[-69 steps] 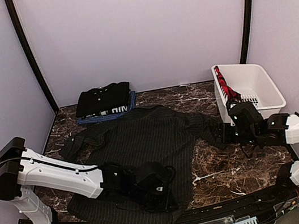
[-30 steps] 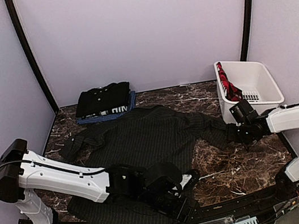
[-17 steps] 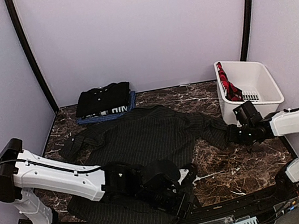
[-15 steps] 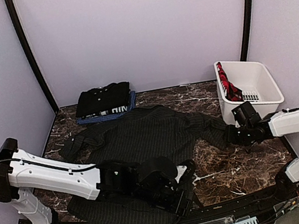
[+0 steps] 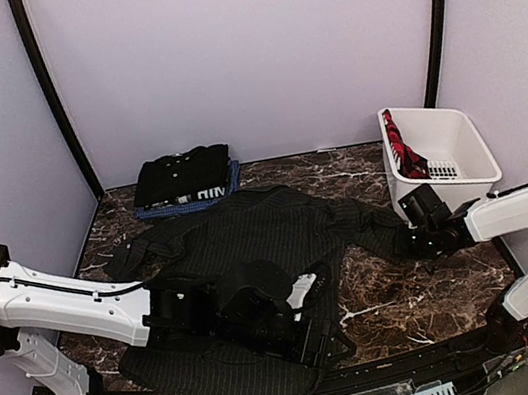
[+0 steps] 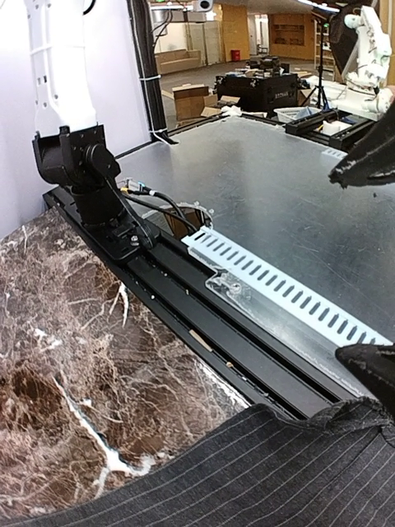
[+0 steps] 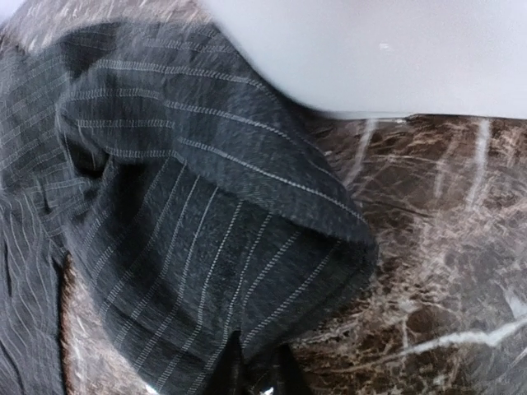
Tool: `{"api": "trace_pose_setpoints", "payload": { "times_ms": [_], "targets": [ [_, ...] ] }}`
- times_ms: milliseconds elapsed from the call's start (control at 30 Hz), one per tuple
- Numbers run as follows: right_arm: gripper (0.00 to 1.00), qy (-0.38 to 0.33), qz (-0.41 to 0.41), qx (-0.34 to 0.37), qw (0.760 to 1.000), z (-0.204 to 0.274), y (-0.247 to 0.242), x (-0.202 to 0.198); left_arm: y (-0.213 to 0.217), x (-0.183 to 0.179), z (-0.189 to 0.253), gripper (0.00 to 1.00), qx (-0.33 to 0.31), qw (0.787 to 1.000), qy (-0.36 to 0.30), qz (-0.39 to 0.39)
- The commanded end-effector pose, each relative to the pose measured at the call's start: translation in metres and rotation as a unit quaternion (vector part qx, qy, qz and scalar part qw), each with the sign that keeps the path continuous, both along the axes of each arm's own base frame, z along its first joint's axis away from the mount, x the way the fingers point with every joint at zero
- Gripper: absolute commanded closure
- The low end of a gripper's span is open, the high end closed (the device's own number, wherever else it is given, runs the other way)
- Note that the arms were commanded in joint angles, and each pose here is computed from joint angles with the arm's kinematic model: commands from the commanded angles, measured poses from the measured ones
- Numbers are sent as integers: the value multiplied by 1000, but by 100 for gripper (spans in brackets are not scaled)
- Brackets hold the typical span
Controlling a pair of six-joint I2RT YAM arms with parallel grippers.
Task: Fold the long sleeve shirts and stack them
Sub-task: Pick up the sleeve from the center of the board, then place the sleeve at the center of the board.
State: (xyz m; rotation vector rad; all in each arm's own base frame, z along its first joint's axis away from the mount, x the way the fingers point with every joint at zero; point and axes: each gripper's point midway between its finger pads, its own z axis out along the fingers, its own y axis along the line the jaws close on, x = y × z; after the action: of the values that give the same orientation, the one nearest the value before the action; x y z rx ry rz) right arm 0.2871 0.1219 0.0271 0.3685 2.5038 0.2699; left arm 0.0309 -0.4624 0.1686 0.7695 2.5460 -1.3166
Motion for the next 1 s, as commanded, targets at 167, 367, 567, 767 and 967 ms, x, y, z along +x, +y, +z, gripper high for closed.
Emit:
{"api": "trace_pose_setpoints", "payload": {
  "times_ms": [167,367,567,767,967],
  "targets": [
    [100,-84,16,-30,996,75,16,19,30,31,-41,47,60,996,28,67],
    [100,-126,63,-69,988,113,51,22,29,31,-69,62,82,994,53,55],
    [100,-142,119,-102,977,130,97,29,13,6,-102,76,117,989,92,-8],
    [100,-140,197,-104,965,123,153,31,-8,-25,-95,74,95,986,104,-85],
    [100,-130,278,-119,944,102,212,23,-24,-40,-66,57,29,983,114,-142]
  ]
}}
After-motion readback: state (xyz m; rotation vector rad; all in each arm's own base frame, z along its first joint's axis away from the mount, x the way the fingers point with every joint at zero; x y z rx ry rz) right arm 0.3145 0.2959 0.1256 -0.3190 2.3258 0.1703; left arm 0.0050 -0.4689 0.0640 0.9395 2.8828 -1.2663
